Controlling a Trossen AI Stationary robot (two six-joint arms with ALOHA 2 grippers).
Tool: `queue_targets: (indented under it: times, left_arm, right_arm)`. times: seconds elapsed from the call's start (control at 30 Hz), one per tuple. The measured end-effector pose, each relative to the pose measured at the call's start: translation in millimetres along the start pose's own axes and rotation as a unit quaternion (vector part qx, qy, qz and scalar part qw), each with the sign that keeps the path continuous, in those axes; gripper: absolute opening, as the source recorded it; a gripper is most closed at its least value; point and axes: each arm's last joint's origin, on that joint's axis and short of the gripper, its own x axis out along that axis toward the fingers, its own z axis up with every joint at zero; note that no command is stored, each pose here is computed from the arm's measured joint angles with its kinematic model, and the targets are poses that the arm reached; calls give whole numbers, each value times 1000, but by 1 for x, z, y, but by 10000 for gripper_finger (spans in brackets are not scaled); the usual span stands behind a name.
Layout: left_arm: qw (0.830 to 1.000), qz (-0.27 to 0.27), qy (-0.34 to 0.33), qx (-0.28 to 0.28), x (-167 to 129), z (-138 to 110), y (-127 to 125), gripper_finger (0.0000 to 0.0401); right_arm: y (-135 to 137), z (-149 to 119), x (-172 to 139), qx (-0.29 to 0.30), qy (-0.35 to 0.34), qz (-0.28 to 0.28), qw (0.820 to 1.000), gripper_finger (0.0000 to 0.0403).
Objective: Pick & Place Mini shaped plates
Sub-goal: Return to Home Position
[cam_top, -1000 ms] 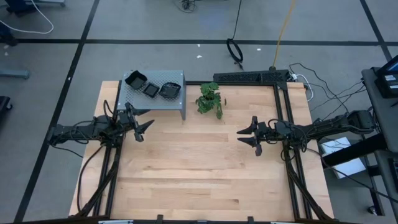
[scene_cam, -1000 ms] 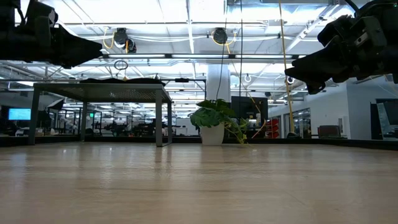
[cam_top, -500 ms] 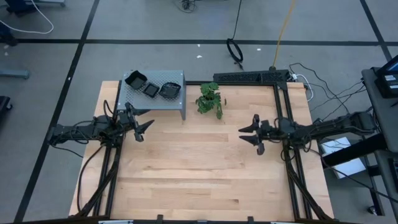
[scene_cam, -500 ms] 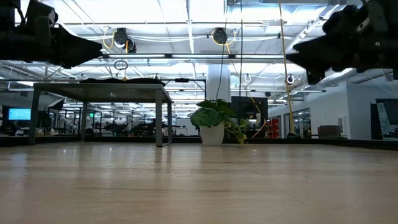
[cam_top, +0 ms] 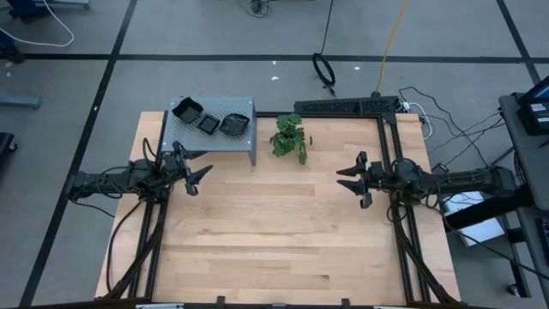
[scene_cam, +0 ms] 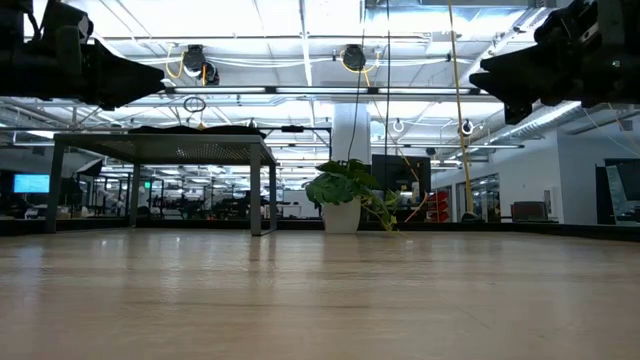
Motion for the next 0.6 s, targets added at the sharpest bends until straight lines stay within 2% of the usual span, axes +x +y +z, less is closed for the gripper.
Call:
queue_targets:
  times: [0.6]
  left_arm:
    - [1000,0,0,0,0,0,0,257]
  right_arm:
    - [-9,11,-20,-18,-45,-42,998,130]
